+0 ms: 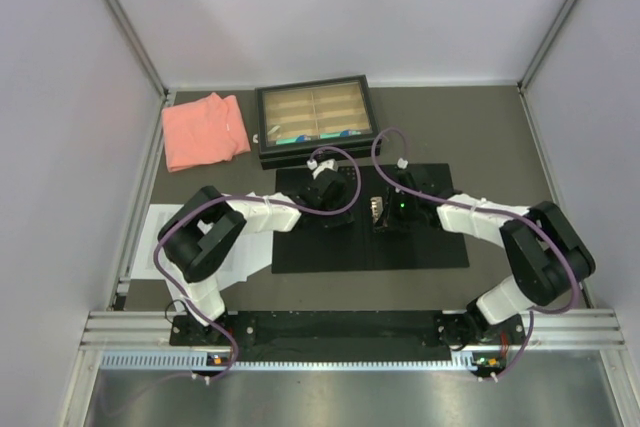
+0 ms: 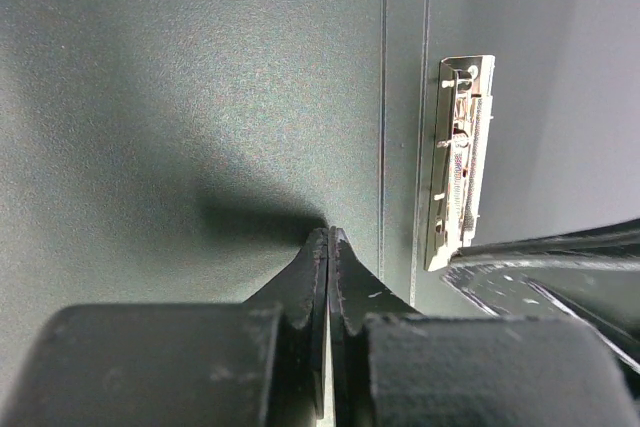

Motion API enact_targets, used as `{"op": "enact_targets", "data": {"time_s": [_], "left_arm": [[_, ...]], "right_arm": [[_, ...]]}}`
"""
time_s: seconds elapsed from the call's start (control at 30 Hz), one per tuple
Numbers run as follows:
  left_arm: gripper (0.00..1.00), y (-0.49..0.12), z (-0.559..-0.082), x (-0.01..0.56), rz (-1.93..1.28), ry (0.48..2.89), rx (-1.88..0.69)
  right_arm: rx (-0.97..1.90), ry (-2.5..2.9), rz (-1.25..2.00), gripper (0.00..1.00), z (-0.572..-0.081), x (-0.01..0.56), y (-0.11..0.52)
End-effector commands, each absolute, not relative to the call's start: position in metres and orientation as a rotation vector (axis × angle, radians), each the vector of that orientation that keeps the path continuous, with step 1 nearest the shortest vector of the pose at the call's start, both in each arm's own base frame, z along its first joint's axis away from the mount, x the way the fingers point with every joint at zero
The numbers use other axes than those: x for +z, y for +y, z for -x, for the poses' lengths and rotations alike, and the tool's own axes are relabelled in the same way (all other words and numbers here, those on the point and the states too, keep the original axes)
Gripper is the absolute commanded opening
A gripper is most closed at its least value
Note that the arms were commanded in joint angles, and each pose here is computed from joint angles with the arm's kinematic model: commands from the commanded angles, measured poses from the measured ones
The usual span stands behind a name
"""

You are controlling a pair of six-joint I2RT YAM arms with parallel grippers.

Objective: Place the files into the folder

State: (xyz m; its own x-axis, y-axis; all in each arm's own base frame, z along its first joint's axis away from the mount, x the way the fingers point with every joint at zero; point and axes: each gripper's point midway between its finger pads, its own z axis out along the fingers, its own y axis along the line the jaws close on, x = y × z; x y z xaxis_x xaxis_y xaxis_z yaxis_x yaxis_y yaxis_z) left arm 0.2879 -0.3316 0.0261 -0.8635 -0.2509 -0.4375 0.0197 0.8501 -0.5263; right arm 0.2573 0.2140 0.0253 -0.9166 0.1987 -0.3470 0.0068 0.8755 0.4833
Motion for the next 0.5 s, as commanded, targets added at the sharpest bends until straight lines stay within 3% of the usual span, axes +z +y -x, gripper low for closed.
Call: {"op": "enact_targets", "data": {"time_s": [0.0, 0.13, 0.47], "left_arm": [[0.00, -0.307, -0.280, 0.006, 0.198, 2.566, -0.587], [0.00, -0.308, -0.279, 0.008, 0.180, 2.559, -0.594], [0.00, -0.313, -0.275, 0.012, 0.123, 2.538, -0.576]], "right_arm": [[0.264, 2.816, -0.223, 0.00, -0.233, -0.036, 0.159], [0.329, 2.809, -0.224, 0.00, -0.234, -0.035, 0.168], [0.399, 2.678, -0.153, 0.00, -0.264, 0.043, 0.181]]}}
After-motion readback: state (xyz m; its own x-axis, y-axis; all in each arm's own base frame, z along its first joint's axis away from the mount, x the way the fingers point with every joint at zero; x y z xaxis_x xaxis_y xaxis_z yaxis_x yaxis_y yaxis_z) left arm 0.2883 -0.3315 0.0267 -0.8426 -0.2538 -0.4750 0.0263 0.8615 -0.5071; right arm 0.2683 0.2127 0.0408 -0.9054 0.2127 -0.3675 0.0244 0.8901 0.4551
